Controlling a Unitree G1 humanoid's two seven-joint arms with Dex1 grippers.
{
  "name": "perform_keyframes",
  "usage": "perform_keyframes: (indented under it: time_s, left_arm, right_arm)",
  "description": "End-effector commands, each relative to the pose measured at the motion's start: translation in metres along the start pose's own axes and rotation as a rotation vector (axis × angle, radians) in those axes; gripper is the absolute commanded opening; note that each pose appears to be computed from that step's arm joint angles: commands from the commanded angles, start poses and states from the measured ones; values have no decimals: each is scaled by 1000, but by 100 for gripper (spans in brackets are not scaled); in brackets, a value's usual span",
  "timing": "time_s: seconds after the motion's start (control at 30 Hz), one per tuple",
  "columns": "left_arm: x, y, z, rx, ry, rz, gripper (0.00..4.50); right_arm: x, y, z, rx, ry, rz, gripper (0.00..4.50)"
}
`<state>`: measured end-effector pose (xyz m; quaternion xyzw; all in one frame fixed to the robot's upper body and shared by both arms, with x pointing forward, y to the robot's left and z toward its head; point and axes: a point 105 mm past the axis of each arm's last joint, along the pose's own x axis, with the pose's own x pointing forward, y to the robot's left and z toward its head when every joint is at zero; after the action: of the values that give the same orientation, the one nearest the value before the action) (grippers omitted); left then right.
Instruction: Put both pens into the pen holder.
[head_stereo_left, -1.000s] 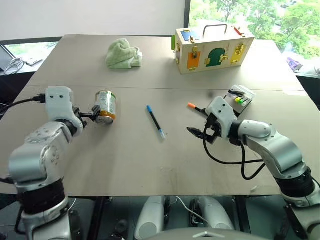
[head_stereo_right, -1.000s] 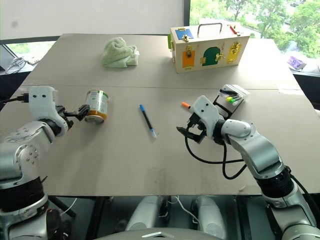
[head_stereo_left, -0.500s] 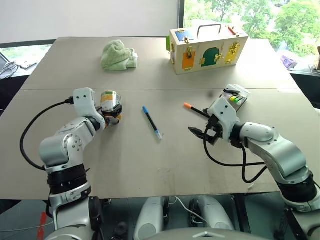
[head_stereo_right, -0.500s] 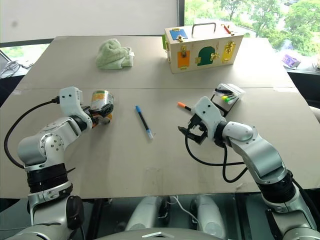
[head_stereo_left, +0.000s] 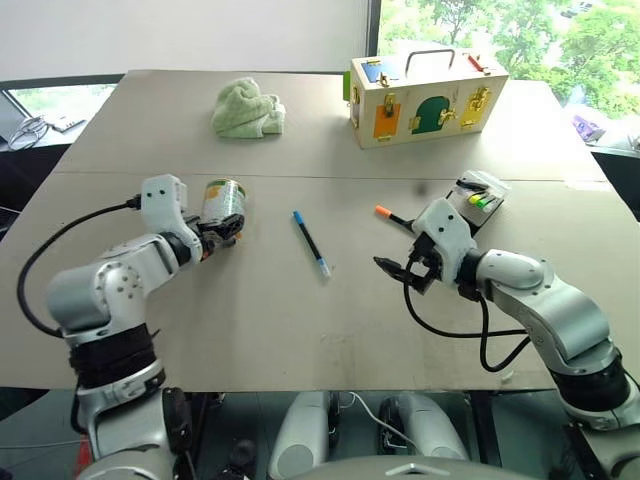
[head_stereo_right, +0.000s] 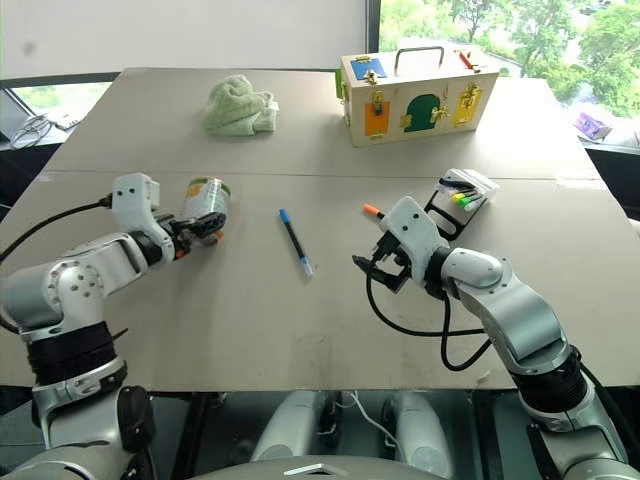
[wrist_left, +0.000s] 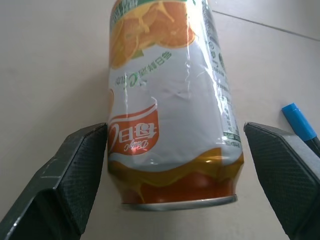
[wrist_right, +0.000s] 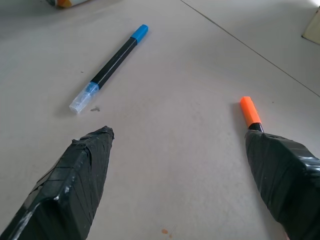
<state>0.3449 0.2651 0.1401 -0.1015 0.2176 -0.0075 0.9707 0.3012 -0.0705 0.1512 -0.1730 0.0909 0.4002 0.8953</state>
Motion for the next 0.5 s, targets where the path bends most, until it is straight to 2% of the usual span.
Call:
perform_keyframes:
  time_s: [0.03,0.27,0.4,0.5]
  left_arm:
    - [-1,6,11,33,-49,61,446]
    - [-2,20,16,12,-104,150,446]
    - [-6,36,22,6,-147,221,328]
    - [-10,43,27,-18,-180,243,327]
  right_arm:
    - [-4,-2,9,-31,-35,-22,450]
    - [-4,-2,9,-29,-36,-27,450]
    - [-3,-1,10,-29,-39,-26,450]
    - [-3,-1,10,-29,-39,-26,450]
